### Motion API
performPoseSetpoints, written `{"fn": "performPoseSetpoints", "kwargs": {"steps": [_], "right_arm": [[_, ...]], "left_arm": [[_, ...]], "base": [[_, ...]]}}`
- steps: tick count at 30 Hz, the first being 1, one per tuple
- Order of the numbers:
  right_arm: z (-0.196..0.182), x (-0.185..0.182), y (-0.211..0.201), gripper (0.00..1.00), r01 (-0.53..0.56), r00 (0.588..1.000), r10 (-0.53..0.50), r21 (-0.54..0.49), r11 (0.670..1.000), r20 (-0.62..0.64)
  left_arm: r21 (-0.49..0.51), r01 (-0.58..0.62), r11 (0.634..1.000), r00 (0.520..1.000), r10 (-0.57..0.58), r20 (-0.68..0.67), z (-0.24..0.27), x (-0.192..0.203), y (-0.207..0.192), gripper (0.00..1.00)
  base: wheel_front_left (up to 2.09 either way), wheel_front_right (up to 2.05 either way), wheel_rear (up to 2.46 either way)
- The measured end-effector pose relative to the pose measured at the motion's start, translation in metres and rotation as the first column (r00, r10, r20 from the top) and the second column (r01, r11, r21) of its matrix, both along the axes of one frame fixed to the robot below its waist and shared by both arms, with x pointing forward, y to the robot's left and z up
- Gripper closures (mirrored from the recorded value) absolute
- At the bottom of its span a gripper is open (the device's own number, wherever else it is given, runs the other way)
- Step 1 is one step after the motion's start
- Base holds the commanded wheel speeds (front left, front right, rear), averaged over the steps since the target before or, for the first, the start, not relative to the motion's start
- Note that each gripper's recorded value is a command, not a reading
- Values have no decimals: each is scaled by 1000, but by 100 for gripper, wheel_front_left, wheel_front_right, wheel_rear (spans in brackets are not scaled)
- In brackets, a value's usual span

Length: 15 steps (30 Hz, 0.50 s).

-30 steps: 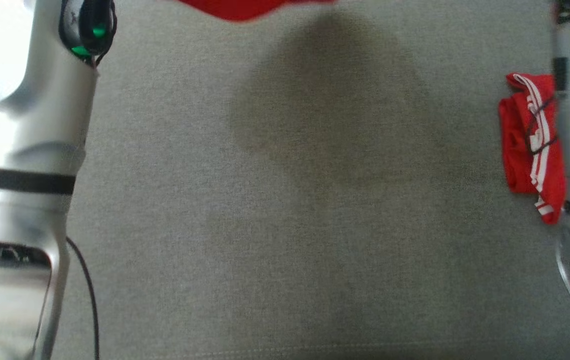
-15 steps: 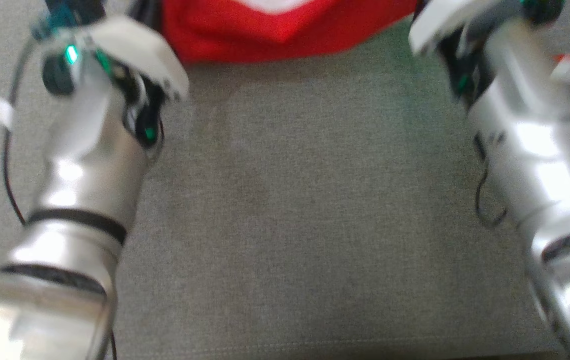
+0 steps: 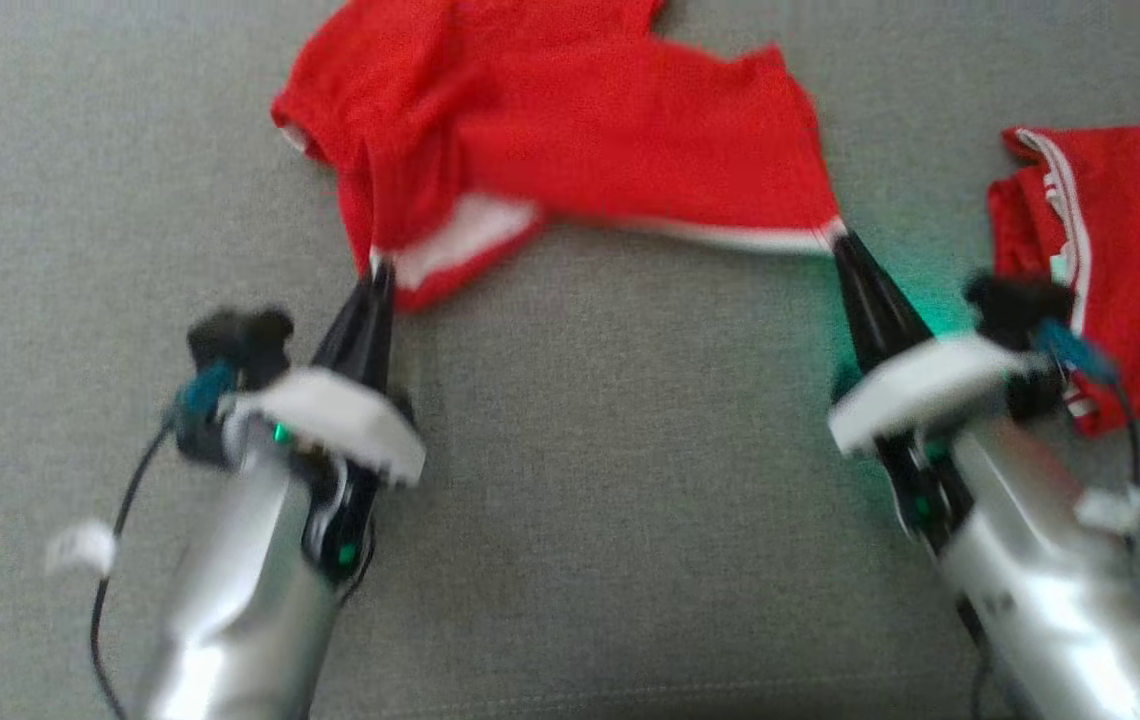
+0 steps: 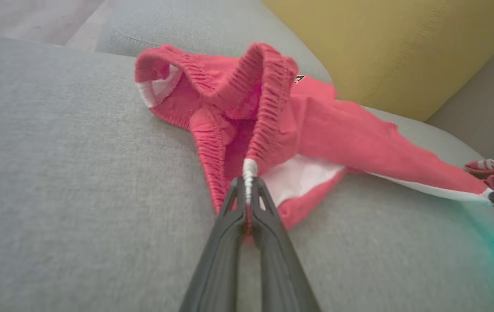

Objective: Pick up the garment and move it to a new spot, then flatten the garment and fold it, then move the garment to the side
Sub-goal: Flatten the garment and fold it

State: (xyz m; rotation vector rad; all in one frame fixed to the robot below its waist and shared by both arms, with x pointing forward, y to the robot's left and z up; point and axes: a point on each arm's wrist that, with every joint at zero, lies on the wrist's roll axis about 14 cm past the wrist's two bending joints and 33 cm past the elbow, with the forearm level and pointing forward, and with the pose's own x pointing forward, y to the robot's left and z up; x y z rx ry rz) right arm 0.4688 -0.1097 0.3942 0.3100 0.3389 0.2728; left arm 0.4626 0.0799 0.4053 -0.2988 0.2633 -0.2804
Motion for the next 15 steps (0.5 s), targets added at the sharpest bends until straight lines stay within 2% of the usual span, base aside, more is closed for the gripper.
{"fn": "performPoseSetpoints", "kwargs": {"steps": [4, 5, 7, 15], "right_arm": [[4, -37, -24, 100, 71, 997, -72, 36, 997, 13], [4, -37, -24, 100, 71, 997, -72, 36, 997, 13], [14, -64, -33, 100, 93, 996, -94, 39, 995, 12], [48, -132, -36, 100, 122, 992, -121, 9, 993, -32]], "left_arm": [[20, -27, 999, 999, 27, 42, 9, -31, 16, 100], [20, -27, 999, 999, 27, 42, 9, -31, 16, 100], [35, -32, 999, 998, 30, 55, 13, -55, 21, 100], [49, -70, 996, 996, 67, 61, 31, -97, 33, 100]], "base": [[0, 0, 0], [0, 0, 0], [0, 0, 0], [0, 0, 0]]}}
